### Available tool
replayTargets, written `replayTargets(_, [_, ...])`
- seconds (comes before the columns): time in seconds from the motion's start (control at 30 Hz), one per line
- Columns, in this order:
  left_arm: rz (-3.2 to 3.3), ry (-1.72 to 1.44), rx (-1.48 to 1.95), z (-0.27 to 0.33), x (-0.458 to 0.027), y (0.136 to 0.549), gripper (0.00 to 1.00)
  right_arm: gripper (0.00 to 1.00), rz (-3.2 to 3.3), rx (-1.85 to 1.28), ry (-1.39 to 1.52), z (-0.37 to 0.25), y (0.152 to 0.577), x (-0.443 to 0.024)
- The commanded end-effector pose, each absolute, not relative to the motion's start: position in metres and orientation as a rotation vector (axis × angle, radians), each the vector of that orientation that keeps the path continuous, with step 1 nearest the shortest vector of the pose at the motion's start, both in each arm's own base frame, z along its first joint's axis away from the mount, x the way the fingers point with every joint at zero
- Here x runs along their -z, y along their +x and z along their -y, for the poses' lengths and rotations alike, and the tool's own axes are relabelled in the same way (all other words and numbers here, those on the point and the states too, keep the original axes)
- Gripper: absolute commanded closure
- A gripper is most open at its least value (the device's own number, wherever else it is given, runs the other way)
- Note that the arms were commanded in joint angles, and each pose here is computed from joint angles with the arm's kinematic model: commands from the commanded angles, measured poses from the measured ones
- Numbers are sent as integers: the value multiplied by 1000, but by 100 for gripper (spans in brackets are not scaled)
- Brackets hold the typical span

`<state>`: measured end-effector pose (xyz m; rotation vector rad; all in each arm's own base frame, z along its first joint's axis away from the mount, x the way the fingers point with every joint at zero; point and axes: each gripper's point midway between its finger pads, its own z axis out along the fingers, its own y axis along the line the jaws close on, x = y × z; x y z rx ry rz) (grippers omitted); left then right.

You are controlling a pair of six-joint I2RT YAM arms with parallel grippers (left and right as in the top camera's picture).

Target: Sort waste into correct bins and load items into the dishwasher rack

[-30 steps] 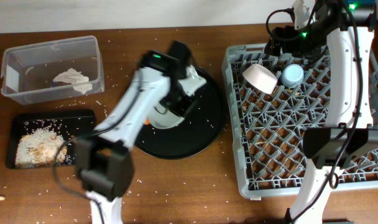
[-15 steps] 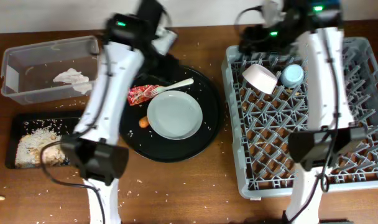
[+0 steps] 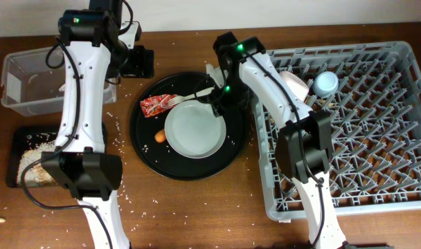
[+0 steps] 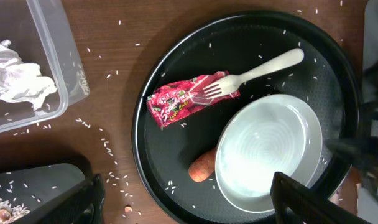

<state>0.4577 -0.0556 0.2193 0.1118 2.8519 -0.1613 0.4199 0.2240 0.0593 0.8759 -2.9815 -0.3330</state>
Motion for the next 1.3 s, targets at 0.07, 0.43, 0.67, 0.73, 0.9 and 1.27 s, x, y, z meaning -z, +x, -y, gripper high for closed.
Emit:
replayTargets(0.07, [-2855,101,177,58,-216,460,15,42,2873,455,907,-231,396,-19])
replayTargets(0.43, [-2844,101,177,58,-217,463,15,96,2862,442,911,-237,387,0])
replayTargets(0.67, [-2836,101,177,58,-218,465,15,96,3069,554,851,-224,421,-127])
replayTargets(0.73, [-2822,102,178,58,-219,468,14,96,3176,588,878,-216,429,-184])
replayTargets(0.9, [-2790,101,171,58,-221,476,13,96,3615,37,428,-110,431,-311])
replayTargets(1.27, [-2717,96,138,55,-228,492,5,96,3489,-1225,-389,27,381,-362])
